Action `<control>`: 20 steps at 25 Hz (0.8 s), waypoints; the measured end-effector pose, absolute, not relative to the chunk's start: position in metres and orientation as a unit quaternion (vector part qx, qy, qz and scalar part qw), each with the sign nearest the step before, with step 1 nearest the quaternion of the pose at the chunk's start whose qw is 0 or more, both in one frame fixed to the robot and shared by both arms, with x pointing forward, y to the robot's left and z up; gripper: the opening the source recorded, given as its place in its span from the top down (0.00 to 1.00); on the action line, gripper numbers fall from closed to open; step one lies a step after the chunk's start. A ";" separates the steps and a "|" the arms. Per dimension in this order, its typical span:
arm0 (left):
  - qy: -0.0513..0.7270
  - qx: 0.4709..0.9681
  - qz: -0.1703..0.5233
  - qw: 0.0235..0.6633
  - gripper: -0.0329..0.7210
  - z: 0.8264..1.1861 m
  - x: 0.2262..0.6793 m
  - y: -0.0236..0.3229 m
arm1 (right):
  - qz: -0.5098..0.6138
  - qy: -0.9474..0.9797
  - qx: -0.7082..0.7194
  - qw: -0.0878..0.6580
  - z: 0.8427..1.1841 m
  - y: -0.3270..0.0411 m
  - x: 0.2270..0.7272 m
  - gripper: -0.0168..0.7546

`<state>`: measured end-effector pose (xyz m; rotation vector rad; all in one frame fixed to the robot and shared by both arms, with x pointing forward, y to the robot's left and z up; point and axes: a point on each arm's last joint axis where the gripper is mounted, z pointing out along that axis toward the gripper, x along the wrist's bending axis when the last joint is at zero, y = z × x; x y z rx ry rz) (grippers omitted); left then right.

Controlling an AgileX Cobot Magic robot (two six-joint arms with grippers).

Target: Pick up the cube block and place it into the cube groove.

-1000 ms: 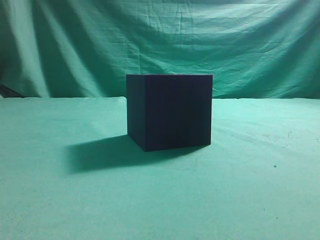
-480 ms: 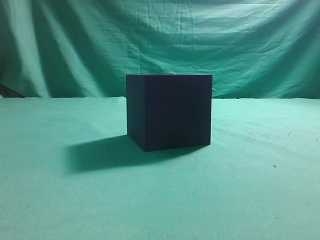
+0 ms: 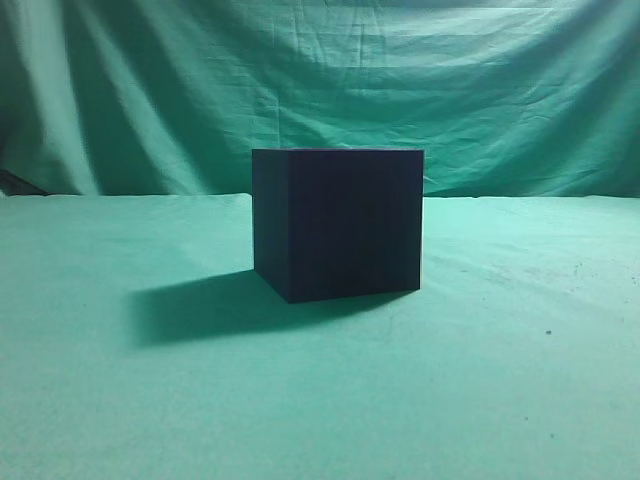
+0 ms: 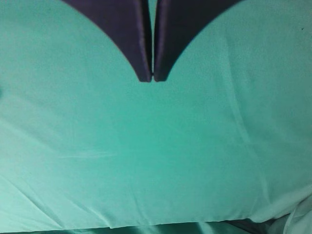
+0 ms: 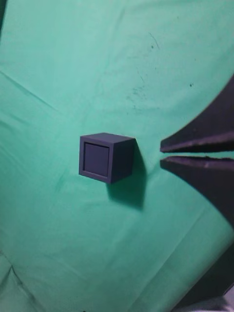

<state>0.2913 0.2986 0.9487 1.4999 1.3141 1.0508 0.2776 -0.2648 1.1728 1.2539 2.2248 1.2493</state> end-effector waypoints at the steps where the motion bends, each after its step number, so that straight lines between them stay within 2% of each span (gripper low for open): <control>1: 0.527 0.601 0.421 0.429 0.96 0.949 0.291 0.299 | 0.437 0.777 0.426 0.156 1.173 -0.269 0.274 0.98; 5: 0.527 0.601 0.421 0.429 0.96 0.949 0.291 0.299 | 0.441 0.799 0.365 0.185 1.171 -0.276 0.264 0.98; 10: 0.527 0.601 0.421 0.429 0.96 0.949 0.291 0.299 | 0.472 0.786 0.335 0.218 1.149 -0.276 0.264 0.98; 15: 0.527 0.601 0.421 0.429 0.96 0.949 0.291 0.299 | 0.523 0.705 0.375 0.297 1.105 -0.282 0.266 0.98; 20: 0.527 0.601 0.421 0.429 0.96 0.949 0.291 0.299 | 0.520 0.638 0.435 0.364 1.052 -0.287 0.268 0.98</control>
